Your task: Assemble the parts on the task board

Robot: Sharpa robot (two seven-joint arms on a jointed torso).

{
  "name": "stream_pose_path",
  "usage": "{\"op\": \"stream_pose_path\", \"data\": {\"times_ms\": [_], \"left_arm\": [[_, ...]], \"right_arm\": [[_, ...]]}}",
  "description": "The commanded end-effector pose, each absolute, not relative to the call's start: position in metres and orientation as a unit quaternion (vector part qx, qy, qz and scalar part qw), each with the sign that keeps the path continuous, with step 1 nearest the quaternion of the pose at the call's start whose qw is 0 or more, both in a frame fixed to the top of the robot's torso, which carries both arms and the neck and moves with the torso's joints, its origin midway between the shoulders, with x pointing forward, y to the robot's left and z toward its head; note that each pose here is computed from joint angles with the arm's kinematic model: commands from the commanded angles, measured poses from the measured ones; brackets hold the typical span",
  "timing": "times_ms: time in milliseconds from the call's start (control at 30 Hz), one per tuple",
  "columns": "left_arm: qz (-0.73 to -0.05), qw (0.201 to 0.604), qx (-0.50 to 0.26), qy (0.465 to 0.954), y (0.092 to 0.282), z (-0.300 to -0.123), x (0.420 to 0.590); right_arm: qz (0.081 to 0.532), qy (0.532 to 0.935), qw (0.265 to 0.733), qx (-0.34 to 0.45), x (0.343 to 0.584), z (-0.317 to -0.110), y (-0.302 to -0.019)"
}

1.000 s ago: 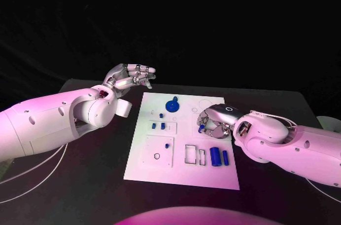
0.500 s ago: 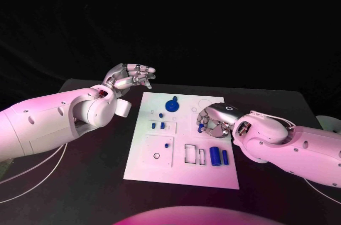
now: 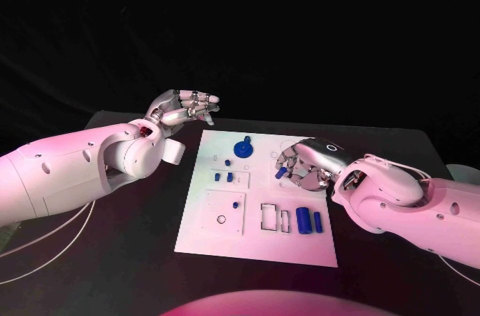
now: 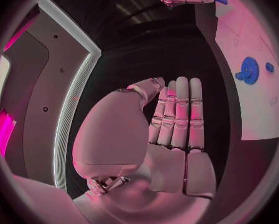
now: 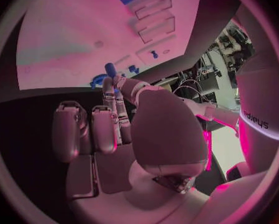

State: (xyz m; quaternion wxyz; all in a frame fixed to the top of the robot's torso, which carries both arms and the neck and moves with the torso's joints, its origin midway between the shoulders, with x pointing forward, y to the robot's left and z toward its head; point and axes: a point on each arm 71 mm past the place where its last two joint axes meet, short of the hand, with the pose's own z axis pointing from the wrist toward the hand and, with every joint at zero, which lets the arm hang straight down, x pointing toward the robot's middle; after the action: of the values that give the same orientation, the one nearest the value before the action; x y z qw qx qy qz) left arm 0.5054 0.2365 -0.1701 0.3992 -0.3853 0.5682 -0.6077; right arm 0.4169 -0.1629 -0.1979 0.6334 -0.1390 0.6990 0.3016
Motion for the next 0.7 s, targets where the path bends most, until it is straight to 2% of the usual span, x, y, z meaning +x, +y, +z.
{"op": "stream_pose_path", "data": {"times_ms": [33,267,400,533,700], "left_arm": [[-0.615,0.392,-0.376,0.572,0.233,-0.169,0.505],[-0.616,0.39,-0.375,0.573,0.232,-0.169,0.505],[-0.617,0.388,-0.375,0.574,0.231,-0.17,0.506],[-0.618,0.386,-0.374,0.574,0.229,-0.17,0.506],[-0.619,0.384,-0.373,0.574,0.227,-0.17,0.506]], "right_arm": [[0.329,0.681,0.643,-0.125,0.41,-0.185,-0.159],[0.366,0.674,0.63,-0.122,0.398,-0.175,-0.14],[0.393,0.67,0.616,-0.131,0.392,-0.174,-0.119],[0.411,0.672,0.601,-0.139,0.387,-0.182,-0.101],[0.428,0.681,0.576,-0.151,0.378,-0.203,-0.081]]}}
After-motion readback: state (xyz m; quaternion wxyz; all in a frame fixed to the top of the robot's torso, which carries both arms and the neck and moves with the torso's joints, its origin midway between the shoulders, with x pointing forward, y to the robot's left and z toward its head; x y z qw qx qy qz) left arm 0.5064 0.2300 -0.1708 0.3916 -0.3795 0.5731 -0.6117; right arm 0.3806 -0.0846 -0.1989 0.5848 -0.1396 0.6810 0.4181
